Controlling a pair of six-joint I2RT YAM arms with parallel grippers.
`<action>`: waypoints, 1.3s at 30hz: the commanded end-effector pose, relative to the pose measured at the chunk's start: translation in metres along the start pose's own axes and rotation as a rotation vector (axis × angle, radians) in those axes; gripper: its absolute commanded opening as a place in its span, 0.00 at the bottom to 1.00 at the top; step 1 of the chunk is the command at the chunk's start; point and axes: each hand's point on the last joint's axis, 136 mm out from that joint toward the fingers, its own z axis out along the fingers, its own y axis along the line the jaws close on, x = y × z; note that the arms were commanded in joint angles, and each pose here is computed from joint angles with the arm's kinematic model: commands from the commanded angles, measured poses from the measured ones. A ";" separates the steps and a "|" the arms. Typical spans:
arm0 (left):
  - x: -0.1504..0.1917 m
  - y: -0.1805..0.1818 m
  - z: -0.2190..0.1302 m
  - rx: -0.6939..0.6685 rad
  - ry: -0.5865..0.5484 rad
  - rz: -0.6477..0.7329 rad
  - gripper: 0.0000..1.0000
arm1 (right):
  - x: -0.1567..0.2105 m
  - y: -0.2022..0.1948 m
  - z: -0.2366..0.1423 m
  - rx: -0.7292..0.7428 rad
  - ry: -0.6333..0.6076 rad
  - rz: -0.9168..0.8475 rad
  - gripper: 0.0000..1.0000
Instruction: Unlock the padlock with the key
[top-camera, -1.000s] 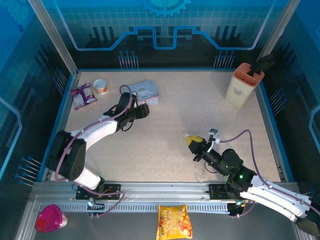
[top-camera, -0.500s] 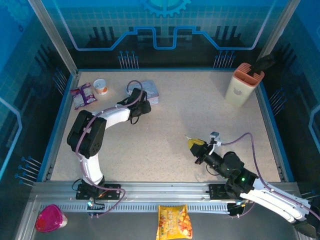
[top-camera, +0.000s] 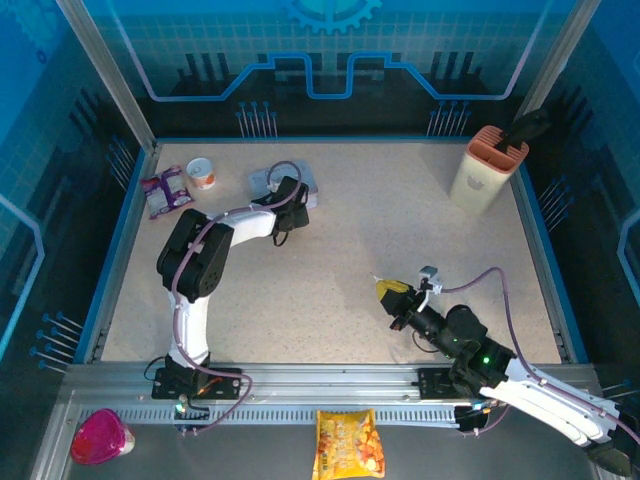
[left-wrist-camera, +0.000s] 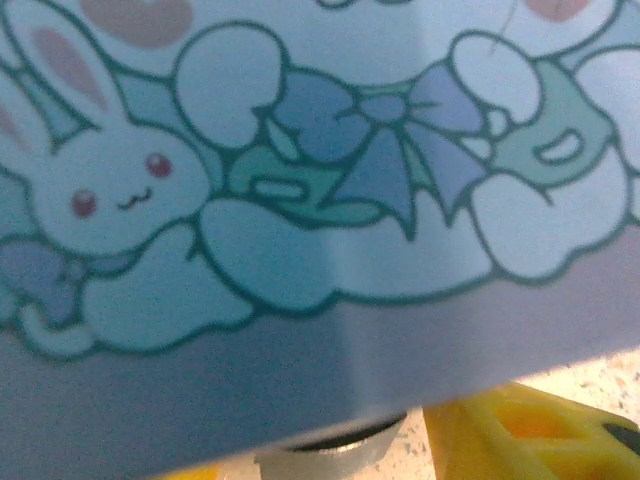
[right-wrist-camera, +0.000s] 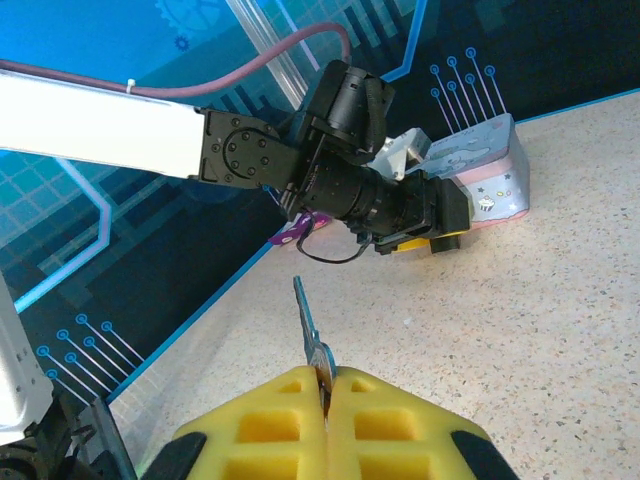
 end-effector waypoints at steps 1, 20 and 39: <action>-0.004 0.000 0.005 -0.026 -0.002 -0.018 0.52 | -0.002 -0.002 -0.001 0.008 -0.010 0.009 0.00; 0.000 0.000 -0.007 0.029 -0.022 0.004 0.21 | 0.007 -0.026 -0.003 0.156 0.065 0.052 0.00; 0.101 -0.014 -0.091 0.176 0.078 0.166 0.10 | 0.024 -0.039 0.003 0.244 0.145 0.121 0.00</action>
